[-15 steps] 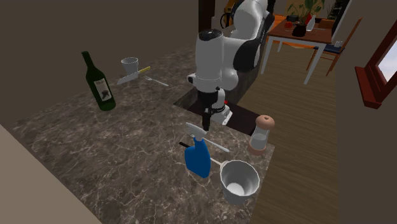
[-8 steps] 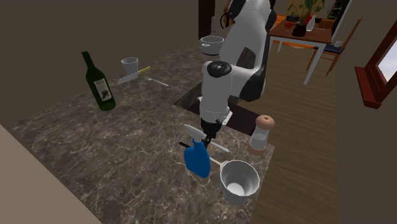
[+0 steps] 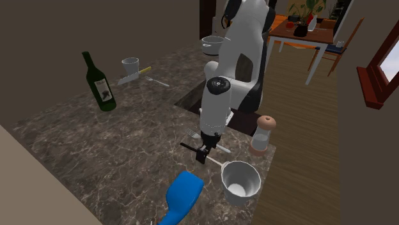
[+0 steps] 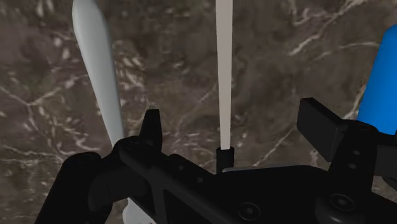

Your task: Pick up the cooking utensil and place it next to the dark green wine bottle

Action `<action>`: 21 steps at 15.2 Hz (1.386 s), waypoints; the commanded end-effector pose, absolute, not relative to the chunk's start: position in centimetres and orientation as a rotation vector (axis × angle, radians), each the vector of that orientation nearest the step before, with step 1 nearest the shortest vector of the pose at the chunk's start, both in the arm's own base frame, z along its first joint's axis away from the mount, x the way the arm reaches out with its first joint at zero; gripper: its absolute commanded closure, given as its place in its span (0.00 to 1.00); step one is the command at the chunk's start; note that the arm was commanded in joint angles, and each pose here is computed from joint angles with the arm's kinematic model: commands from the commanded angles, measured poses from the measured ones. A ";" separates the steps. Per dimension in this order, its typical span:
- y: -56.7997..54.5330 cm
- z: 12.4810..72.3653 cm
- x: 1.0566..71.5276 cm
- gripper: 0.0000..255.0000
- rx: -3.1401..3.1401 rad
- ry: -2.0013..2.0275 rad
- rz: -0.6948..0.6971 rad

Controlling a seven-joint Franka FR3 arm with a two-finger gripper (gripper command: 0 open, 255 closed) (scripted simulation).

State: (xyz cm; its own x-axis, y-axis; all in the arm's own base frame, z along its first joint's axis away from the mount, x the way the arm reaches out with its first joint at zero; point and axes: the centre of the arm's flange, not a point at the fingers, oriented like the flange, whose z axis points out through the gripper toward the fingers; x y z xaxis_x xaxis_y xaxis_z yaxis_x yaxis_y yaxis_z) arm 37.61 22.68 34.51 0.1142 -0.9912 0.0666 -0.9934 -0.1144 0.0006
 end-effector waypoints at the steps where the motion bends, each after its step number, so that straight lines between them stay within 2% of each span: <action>1: 22.6 33.8 37.6 0.00 2.311 -2.061 0.077; 8: 22.6 33.9 37.6 0.00 2.311 -2.061 0.077; 9: 22.6 33.9 37.6 1.00 2.311 -2.061 0.077; 21: 22.6 35.4 37.6 1.00 2.311 -2.061 0.077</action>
State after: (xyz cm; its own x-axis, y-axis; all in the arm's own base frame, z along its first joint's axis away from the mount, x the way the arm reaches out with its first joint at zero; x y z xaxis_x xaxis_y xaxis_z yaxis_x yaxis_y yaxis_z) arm 37.57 22.57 35.04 0.1137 -0.9913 0.0663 -0.9935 -0.1140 -0.0009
